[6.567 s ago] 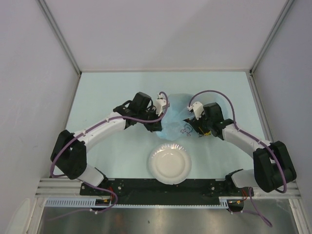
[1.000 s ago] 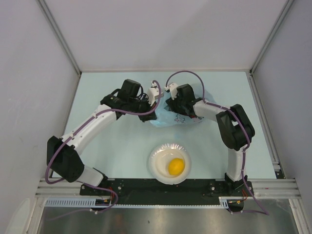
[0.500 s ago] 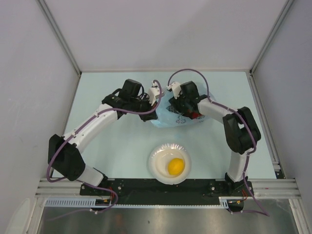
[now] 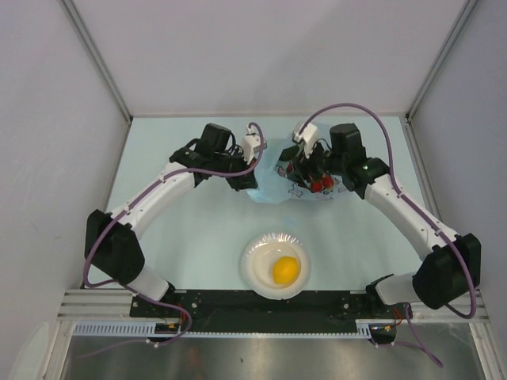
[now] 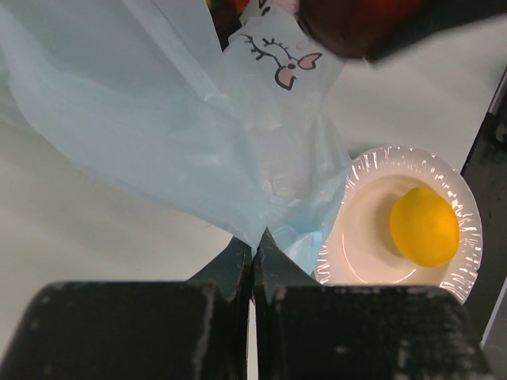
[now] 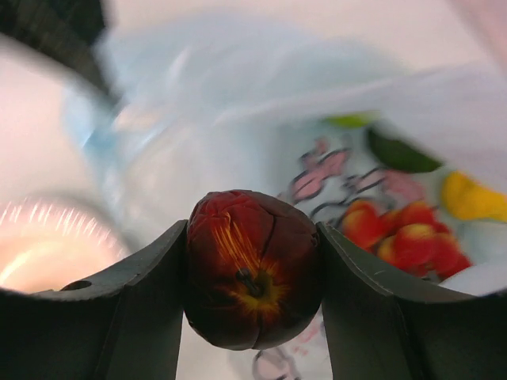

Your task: Take the fake fruits out of the plastic bag

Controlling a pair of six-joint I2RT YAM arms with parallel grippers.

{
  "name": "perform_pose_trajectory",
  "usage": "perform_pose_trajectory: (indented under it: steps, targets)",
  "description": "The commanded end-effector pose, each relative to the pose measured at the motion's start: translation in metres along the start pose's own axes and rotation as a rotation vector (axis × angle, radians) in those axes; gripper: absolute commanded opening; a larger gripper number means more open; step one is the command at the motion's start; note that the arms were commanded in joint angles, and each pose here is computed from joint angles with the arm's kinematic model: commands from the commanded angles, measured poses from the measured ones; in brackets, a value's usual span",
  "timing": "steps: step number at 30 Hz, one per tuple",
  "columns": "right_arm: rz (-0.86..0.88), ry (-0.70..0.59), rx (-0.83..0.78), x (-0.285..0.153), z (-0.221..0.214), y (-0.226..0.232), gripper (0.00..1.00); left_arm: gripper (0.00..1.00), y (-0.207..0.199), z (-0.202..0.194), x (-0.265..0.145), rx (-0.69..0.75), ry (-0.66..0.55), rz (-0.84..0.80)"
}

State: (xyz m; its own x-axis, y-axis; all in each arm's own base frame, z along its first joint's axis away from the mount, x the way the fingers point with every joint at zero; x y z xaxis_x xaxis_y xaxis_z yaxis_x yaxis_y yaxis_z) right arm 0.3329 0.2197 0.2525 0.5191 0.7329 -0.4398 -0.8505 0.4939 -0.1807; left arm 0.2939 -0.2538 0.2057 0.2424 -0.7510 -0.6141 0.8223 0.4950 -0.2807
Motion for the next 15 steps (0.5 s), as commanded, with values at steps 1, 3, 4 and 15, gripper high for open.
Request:
perform_pose_trajectory:
  steps: [1,3,4,15]
  targets:
    - [0.346,0.117,-0.155,-0.015,-0.054,0.074,0.32,0.0,0.003,0.031,-0.009,0.02,-0.084,0.004]
    - [0.475,0.166,-0.193,-0.024,-0.072,0.101,0.29,0.0,0.003,0.033,-0.01,0.019,-0.089,0.002]
    - [0.518,0.188,-0.215,-0.026,-0.083,0.109,0.29,0.0,0.002,0.035,-0.011,0.021,-0.094,0.001]
    - [0.758,0.281,-0.367,-0.004,-0.134,0.145,0.3,0.0,-0.001,0.027,-0.014,0.016,-0.083,-0.002]
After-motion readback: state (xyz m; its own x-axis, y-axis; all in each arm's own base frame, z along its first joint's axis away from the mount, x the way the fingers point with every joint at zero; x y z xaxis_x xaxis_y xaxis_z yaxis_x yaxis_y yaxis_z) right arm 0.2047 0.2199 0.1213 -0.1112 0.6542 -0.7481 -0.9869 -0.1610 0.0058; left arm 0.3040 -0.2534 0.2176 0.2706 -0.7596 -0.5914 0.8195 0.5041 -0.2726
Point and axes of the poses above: each gripper's point midway between its finger pads, its own x axis out along the fingers, its own y axis along the line the jaws close on, z = x × y, the point moved 2 cm from there along -x, back along the fingers, and after that the axes turned 5 degrees about -x, right-handed, at the moved point
